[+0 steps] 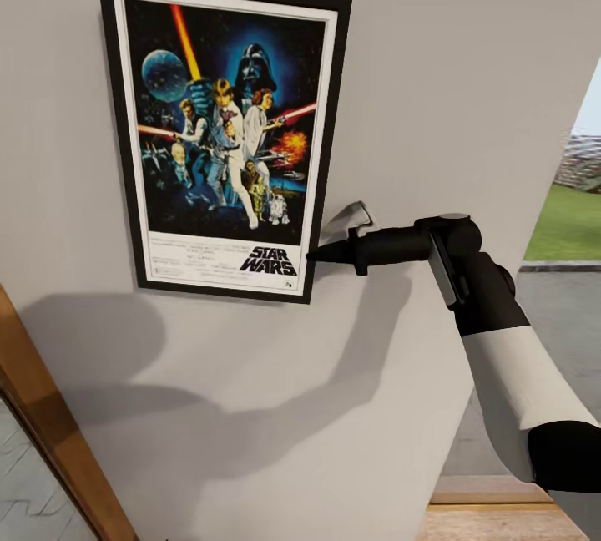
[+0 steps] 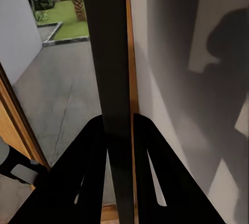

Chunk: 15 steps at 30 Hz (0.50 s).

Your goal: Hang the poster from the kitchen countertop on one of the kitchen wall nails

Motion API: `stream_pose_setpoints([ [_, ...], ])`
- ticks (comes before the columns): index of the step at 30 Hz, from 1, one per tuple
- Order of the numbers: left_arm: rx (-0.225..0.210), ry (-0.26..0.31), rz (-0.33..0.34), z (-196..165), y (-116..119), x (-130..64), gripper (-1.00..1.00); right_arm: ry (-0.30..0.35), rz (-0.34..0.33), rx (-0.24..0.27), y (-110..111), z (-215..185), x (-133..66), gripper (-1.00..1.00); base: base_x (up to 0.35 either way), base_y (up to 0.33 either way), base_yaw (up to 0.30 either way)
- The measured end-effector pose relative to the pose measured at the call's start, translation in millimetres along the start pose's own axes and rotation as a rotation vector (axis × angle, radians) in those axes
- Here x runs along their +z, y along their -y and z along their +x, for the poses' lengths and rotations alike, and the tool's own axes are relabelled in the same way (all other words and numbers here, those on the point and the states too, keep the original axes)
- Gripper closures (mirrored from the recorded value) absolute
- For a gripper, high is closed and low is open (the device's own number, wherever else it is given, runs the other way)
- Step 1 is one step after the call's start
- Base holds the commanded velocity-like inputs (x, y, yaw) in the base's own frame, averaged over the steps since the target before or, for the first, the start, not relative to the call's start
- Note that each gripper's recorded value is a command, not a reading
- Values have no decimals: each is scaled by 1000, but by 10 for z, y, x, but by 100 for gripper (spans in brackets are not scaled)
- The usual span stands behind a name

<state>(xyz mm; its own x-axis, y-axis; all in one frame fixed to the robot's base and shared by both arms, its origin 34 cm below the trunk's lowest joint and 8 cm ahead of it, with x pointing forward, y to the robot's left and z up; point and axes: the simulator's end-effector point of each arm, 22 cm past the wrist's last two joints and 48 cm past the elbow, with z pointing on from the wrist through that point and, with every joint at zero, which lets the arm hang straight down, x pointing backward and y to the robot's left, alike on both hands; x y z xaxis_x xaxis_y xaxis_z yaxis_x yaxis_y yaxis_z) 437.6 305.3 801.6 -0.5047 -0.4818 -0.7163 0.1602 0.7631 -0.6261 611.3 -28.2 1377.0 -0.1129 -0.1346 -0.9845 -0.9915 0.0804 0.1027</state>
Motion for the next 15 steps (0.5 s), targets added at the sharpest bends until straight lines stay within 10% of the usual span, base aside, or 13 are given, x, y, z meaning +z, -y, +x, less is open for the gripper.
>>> stream_pose_setpoints([
  [15, 18, -3, -12, -70, -94, -68, -100, 4, 9, 16, -1, -26, -12, 100, 0, 0, 0],
])
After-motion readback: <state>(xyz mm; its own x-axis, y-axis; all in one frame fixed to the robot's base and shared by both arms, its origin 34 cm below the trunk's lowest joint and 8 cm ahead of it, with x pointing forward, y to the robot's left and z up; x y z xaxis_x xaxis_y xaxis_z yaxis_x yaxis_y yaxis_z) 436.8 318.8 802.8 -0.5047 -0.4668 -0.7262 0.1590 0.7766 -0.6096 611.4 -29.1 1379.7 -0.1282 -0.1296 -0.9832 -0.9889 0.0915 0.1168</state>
